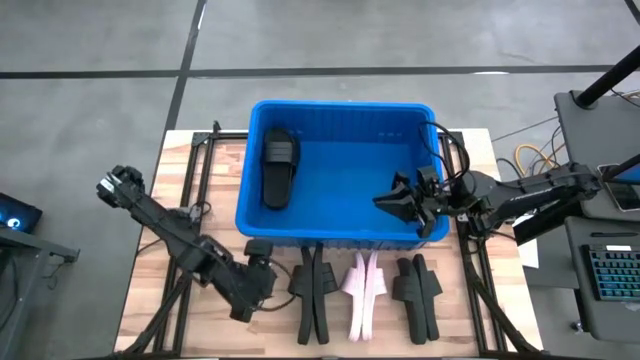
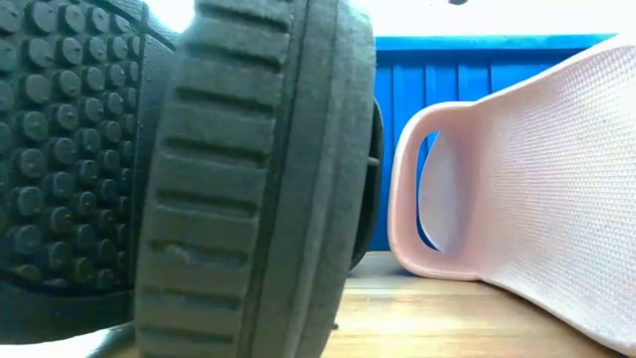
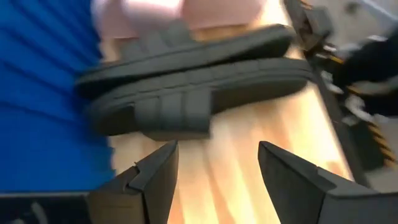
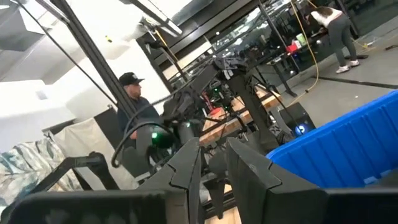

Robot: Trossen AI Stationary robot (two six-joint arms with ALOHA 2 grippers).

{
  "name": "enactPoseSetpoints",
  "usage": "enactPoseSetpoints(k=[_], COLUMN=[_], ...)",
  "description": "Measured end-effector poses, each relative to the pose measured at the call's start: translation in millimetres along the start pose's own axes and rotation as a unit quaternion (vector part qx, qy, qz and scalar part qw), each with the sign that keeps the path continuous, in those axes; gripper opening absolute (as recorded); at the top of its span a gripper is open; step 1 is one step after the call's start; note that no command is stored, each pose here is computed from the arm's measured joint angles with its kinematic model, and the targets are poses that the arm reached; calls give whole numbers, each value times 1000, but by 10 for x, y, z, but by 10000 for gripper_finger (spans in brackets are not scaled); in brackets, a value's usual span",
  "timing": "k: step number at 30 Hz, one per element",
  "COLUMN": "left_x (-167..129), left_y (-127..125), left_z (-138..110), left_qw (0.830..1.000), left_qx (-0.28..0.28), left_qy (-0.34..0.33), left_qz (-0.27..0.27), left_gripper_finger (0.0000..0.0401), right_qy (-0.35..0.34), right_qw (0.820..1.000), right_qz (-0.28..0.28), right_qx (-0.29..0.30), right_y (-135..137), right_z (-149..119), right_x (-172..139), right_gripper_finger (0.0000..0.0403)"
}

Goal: Pick and place slides into bin
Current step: Put the black slides into the blue bin

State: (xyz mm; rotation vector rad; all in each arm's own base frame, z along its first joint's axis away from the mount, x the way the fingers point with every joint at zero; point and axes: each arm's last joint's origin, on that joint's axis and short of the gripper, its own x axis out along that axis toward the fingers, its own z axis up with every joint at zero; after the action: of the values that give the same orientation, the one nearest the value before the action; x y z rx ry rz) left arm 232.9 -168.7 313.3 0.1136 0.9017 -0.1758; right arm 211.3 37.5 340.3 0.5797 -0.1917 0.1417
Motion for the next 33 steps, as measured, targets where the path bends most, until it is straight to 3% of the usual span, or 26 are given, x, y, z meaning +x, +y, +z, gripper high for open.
enactPoseSetpoints(k=[4,9,12,16,23,28,33], left_x=[36,215,322,492,873,921,1017], left_y=[-123,-252,-288,-331,-468,-456,-457], left_z=[-51,-219,-309,-366,-436,-500,-580], left_qw=[998,997,991,987,988,976,969], left_qx=[-25,-57,-93,-92,-96,-154,-197], left_qy=[-44,-36,-47,-44,-22,-46,-77], left_qz=[36,36,81,122,123,149,125], left_gripper_finger=[206,206,206,206,206,206,206], right_qy=[0,2,3,4,5,5,5], right_qw=[1000,1000,1000,1000,1000,1000,1000], right_qz=[0,-1,-1,-2,-3,-3,-3], right_qx=[0,10,13,13,14,18,18], right_y=[0,-2,-4,-5,-6,-6,-6], right_z=[0,-4,-7,-8,-11,-11,-11], right_x=[0,2,2,1,1,1,1], right_gripper_finger=[70,77,79,78,68,73,77])
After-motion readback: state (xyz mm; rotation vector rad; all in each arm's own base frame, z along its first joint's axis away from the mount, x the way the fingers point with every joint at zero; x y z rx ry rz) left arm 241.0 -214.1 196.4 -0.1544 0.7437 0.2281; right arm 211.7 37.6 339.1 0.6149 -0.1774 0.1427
